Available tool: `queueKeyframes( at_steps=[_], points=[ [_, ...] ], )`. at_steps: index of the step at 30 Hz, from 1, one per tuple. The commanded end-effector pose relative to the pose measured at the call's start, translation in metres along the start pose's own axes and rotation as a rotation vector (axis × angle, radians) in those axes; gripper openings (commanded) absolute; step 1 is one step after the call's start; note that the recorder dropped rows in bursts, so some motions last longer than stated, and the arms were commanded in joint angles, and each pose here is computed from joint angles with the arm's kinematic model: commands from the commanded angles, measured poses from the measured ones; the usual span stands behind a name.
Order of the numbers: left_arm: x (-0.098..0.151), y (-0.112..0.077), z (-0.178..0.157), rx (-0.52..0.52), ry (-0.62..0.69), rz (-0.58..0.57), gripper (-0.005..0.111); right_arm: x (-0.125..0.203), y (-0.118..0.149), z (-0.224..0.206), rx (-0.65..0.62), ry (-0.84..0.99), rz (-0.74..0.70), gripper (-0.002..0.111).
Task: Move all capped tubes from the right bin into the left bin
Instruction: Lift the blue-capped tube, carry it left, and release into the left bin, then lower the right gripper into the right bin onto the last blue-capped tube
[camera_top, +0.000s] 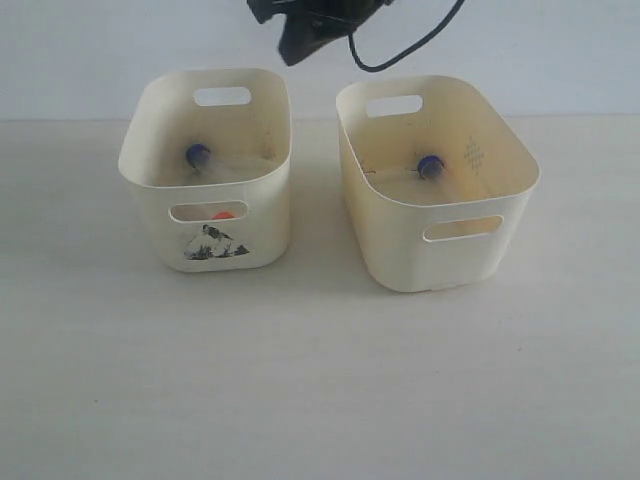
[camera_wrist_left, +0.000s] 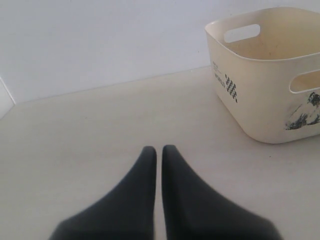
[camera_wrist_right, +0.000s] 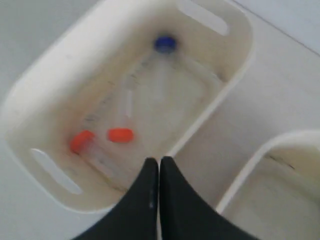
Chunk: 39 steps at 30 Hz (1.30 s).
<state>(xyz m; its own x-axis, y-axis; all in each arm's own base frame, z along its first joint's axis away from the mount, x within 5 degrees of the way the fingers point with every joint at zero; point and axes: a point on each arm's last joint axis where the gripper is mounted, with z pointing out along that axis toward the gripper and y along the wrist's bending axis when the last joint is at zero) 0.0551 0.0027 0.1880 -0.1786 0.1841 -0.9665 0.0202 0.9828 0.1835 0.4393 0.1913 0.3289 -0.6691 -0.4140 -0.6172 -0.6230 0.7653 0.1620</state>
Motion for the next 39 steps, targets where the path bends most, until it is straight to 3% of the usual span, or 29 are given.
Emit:
queueKeyframes(
  at_steps=[1, 2, 5, 13, 39],
  points=[
    [-0.002, 0.0, 0.0, 0.002, -0.012, -0.017, 0.004, 0.013, -0.027, -0.025, 0.371, 0.131, 0.138, 0.0],
    [-0.002, 0.0, 0.0, 0.002, -0.012, -0.017, 0.004, 0.014, -0.037, -0.028, 0.484, 0.137, 0.15, 0.0],
    [-0.002, 0.0, 0.0, 0.002, -0.012, -0.017, 0.004, 0.019, -0.052, -0.018, 0.612, 0.163, 0.18, 0.0],
    [-0.002, 0.0, 0.0, 0.002, -0.012, -0.017, 0.004, 0.041, -0.07, 0.037, 0.646, 0.277, 0.233, 0.0],
    [-0.002, 0.0, 0.0, 0.002, -0.012, -0.017, 0.004, 0.09, -0.089, 0.106, 0.684, 0.474, 0.26, 0.0]
  ],
)
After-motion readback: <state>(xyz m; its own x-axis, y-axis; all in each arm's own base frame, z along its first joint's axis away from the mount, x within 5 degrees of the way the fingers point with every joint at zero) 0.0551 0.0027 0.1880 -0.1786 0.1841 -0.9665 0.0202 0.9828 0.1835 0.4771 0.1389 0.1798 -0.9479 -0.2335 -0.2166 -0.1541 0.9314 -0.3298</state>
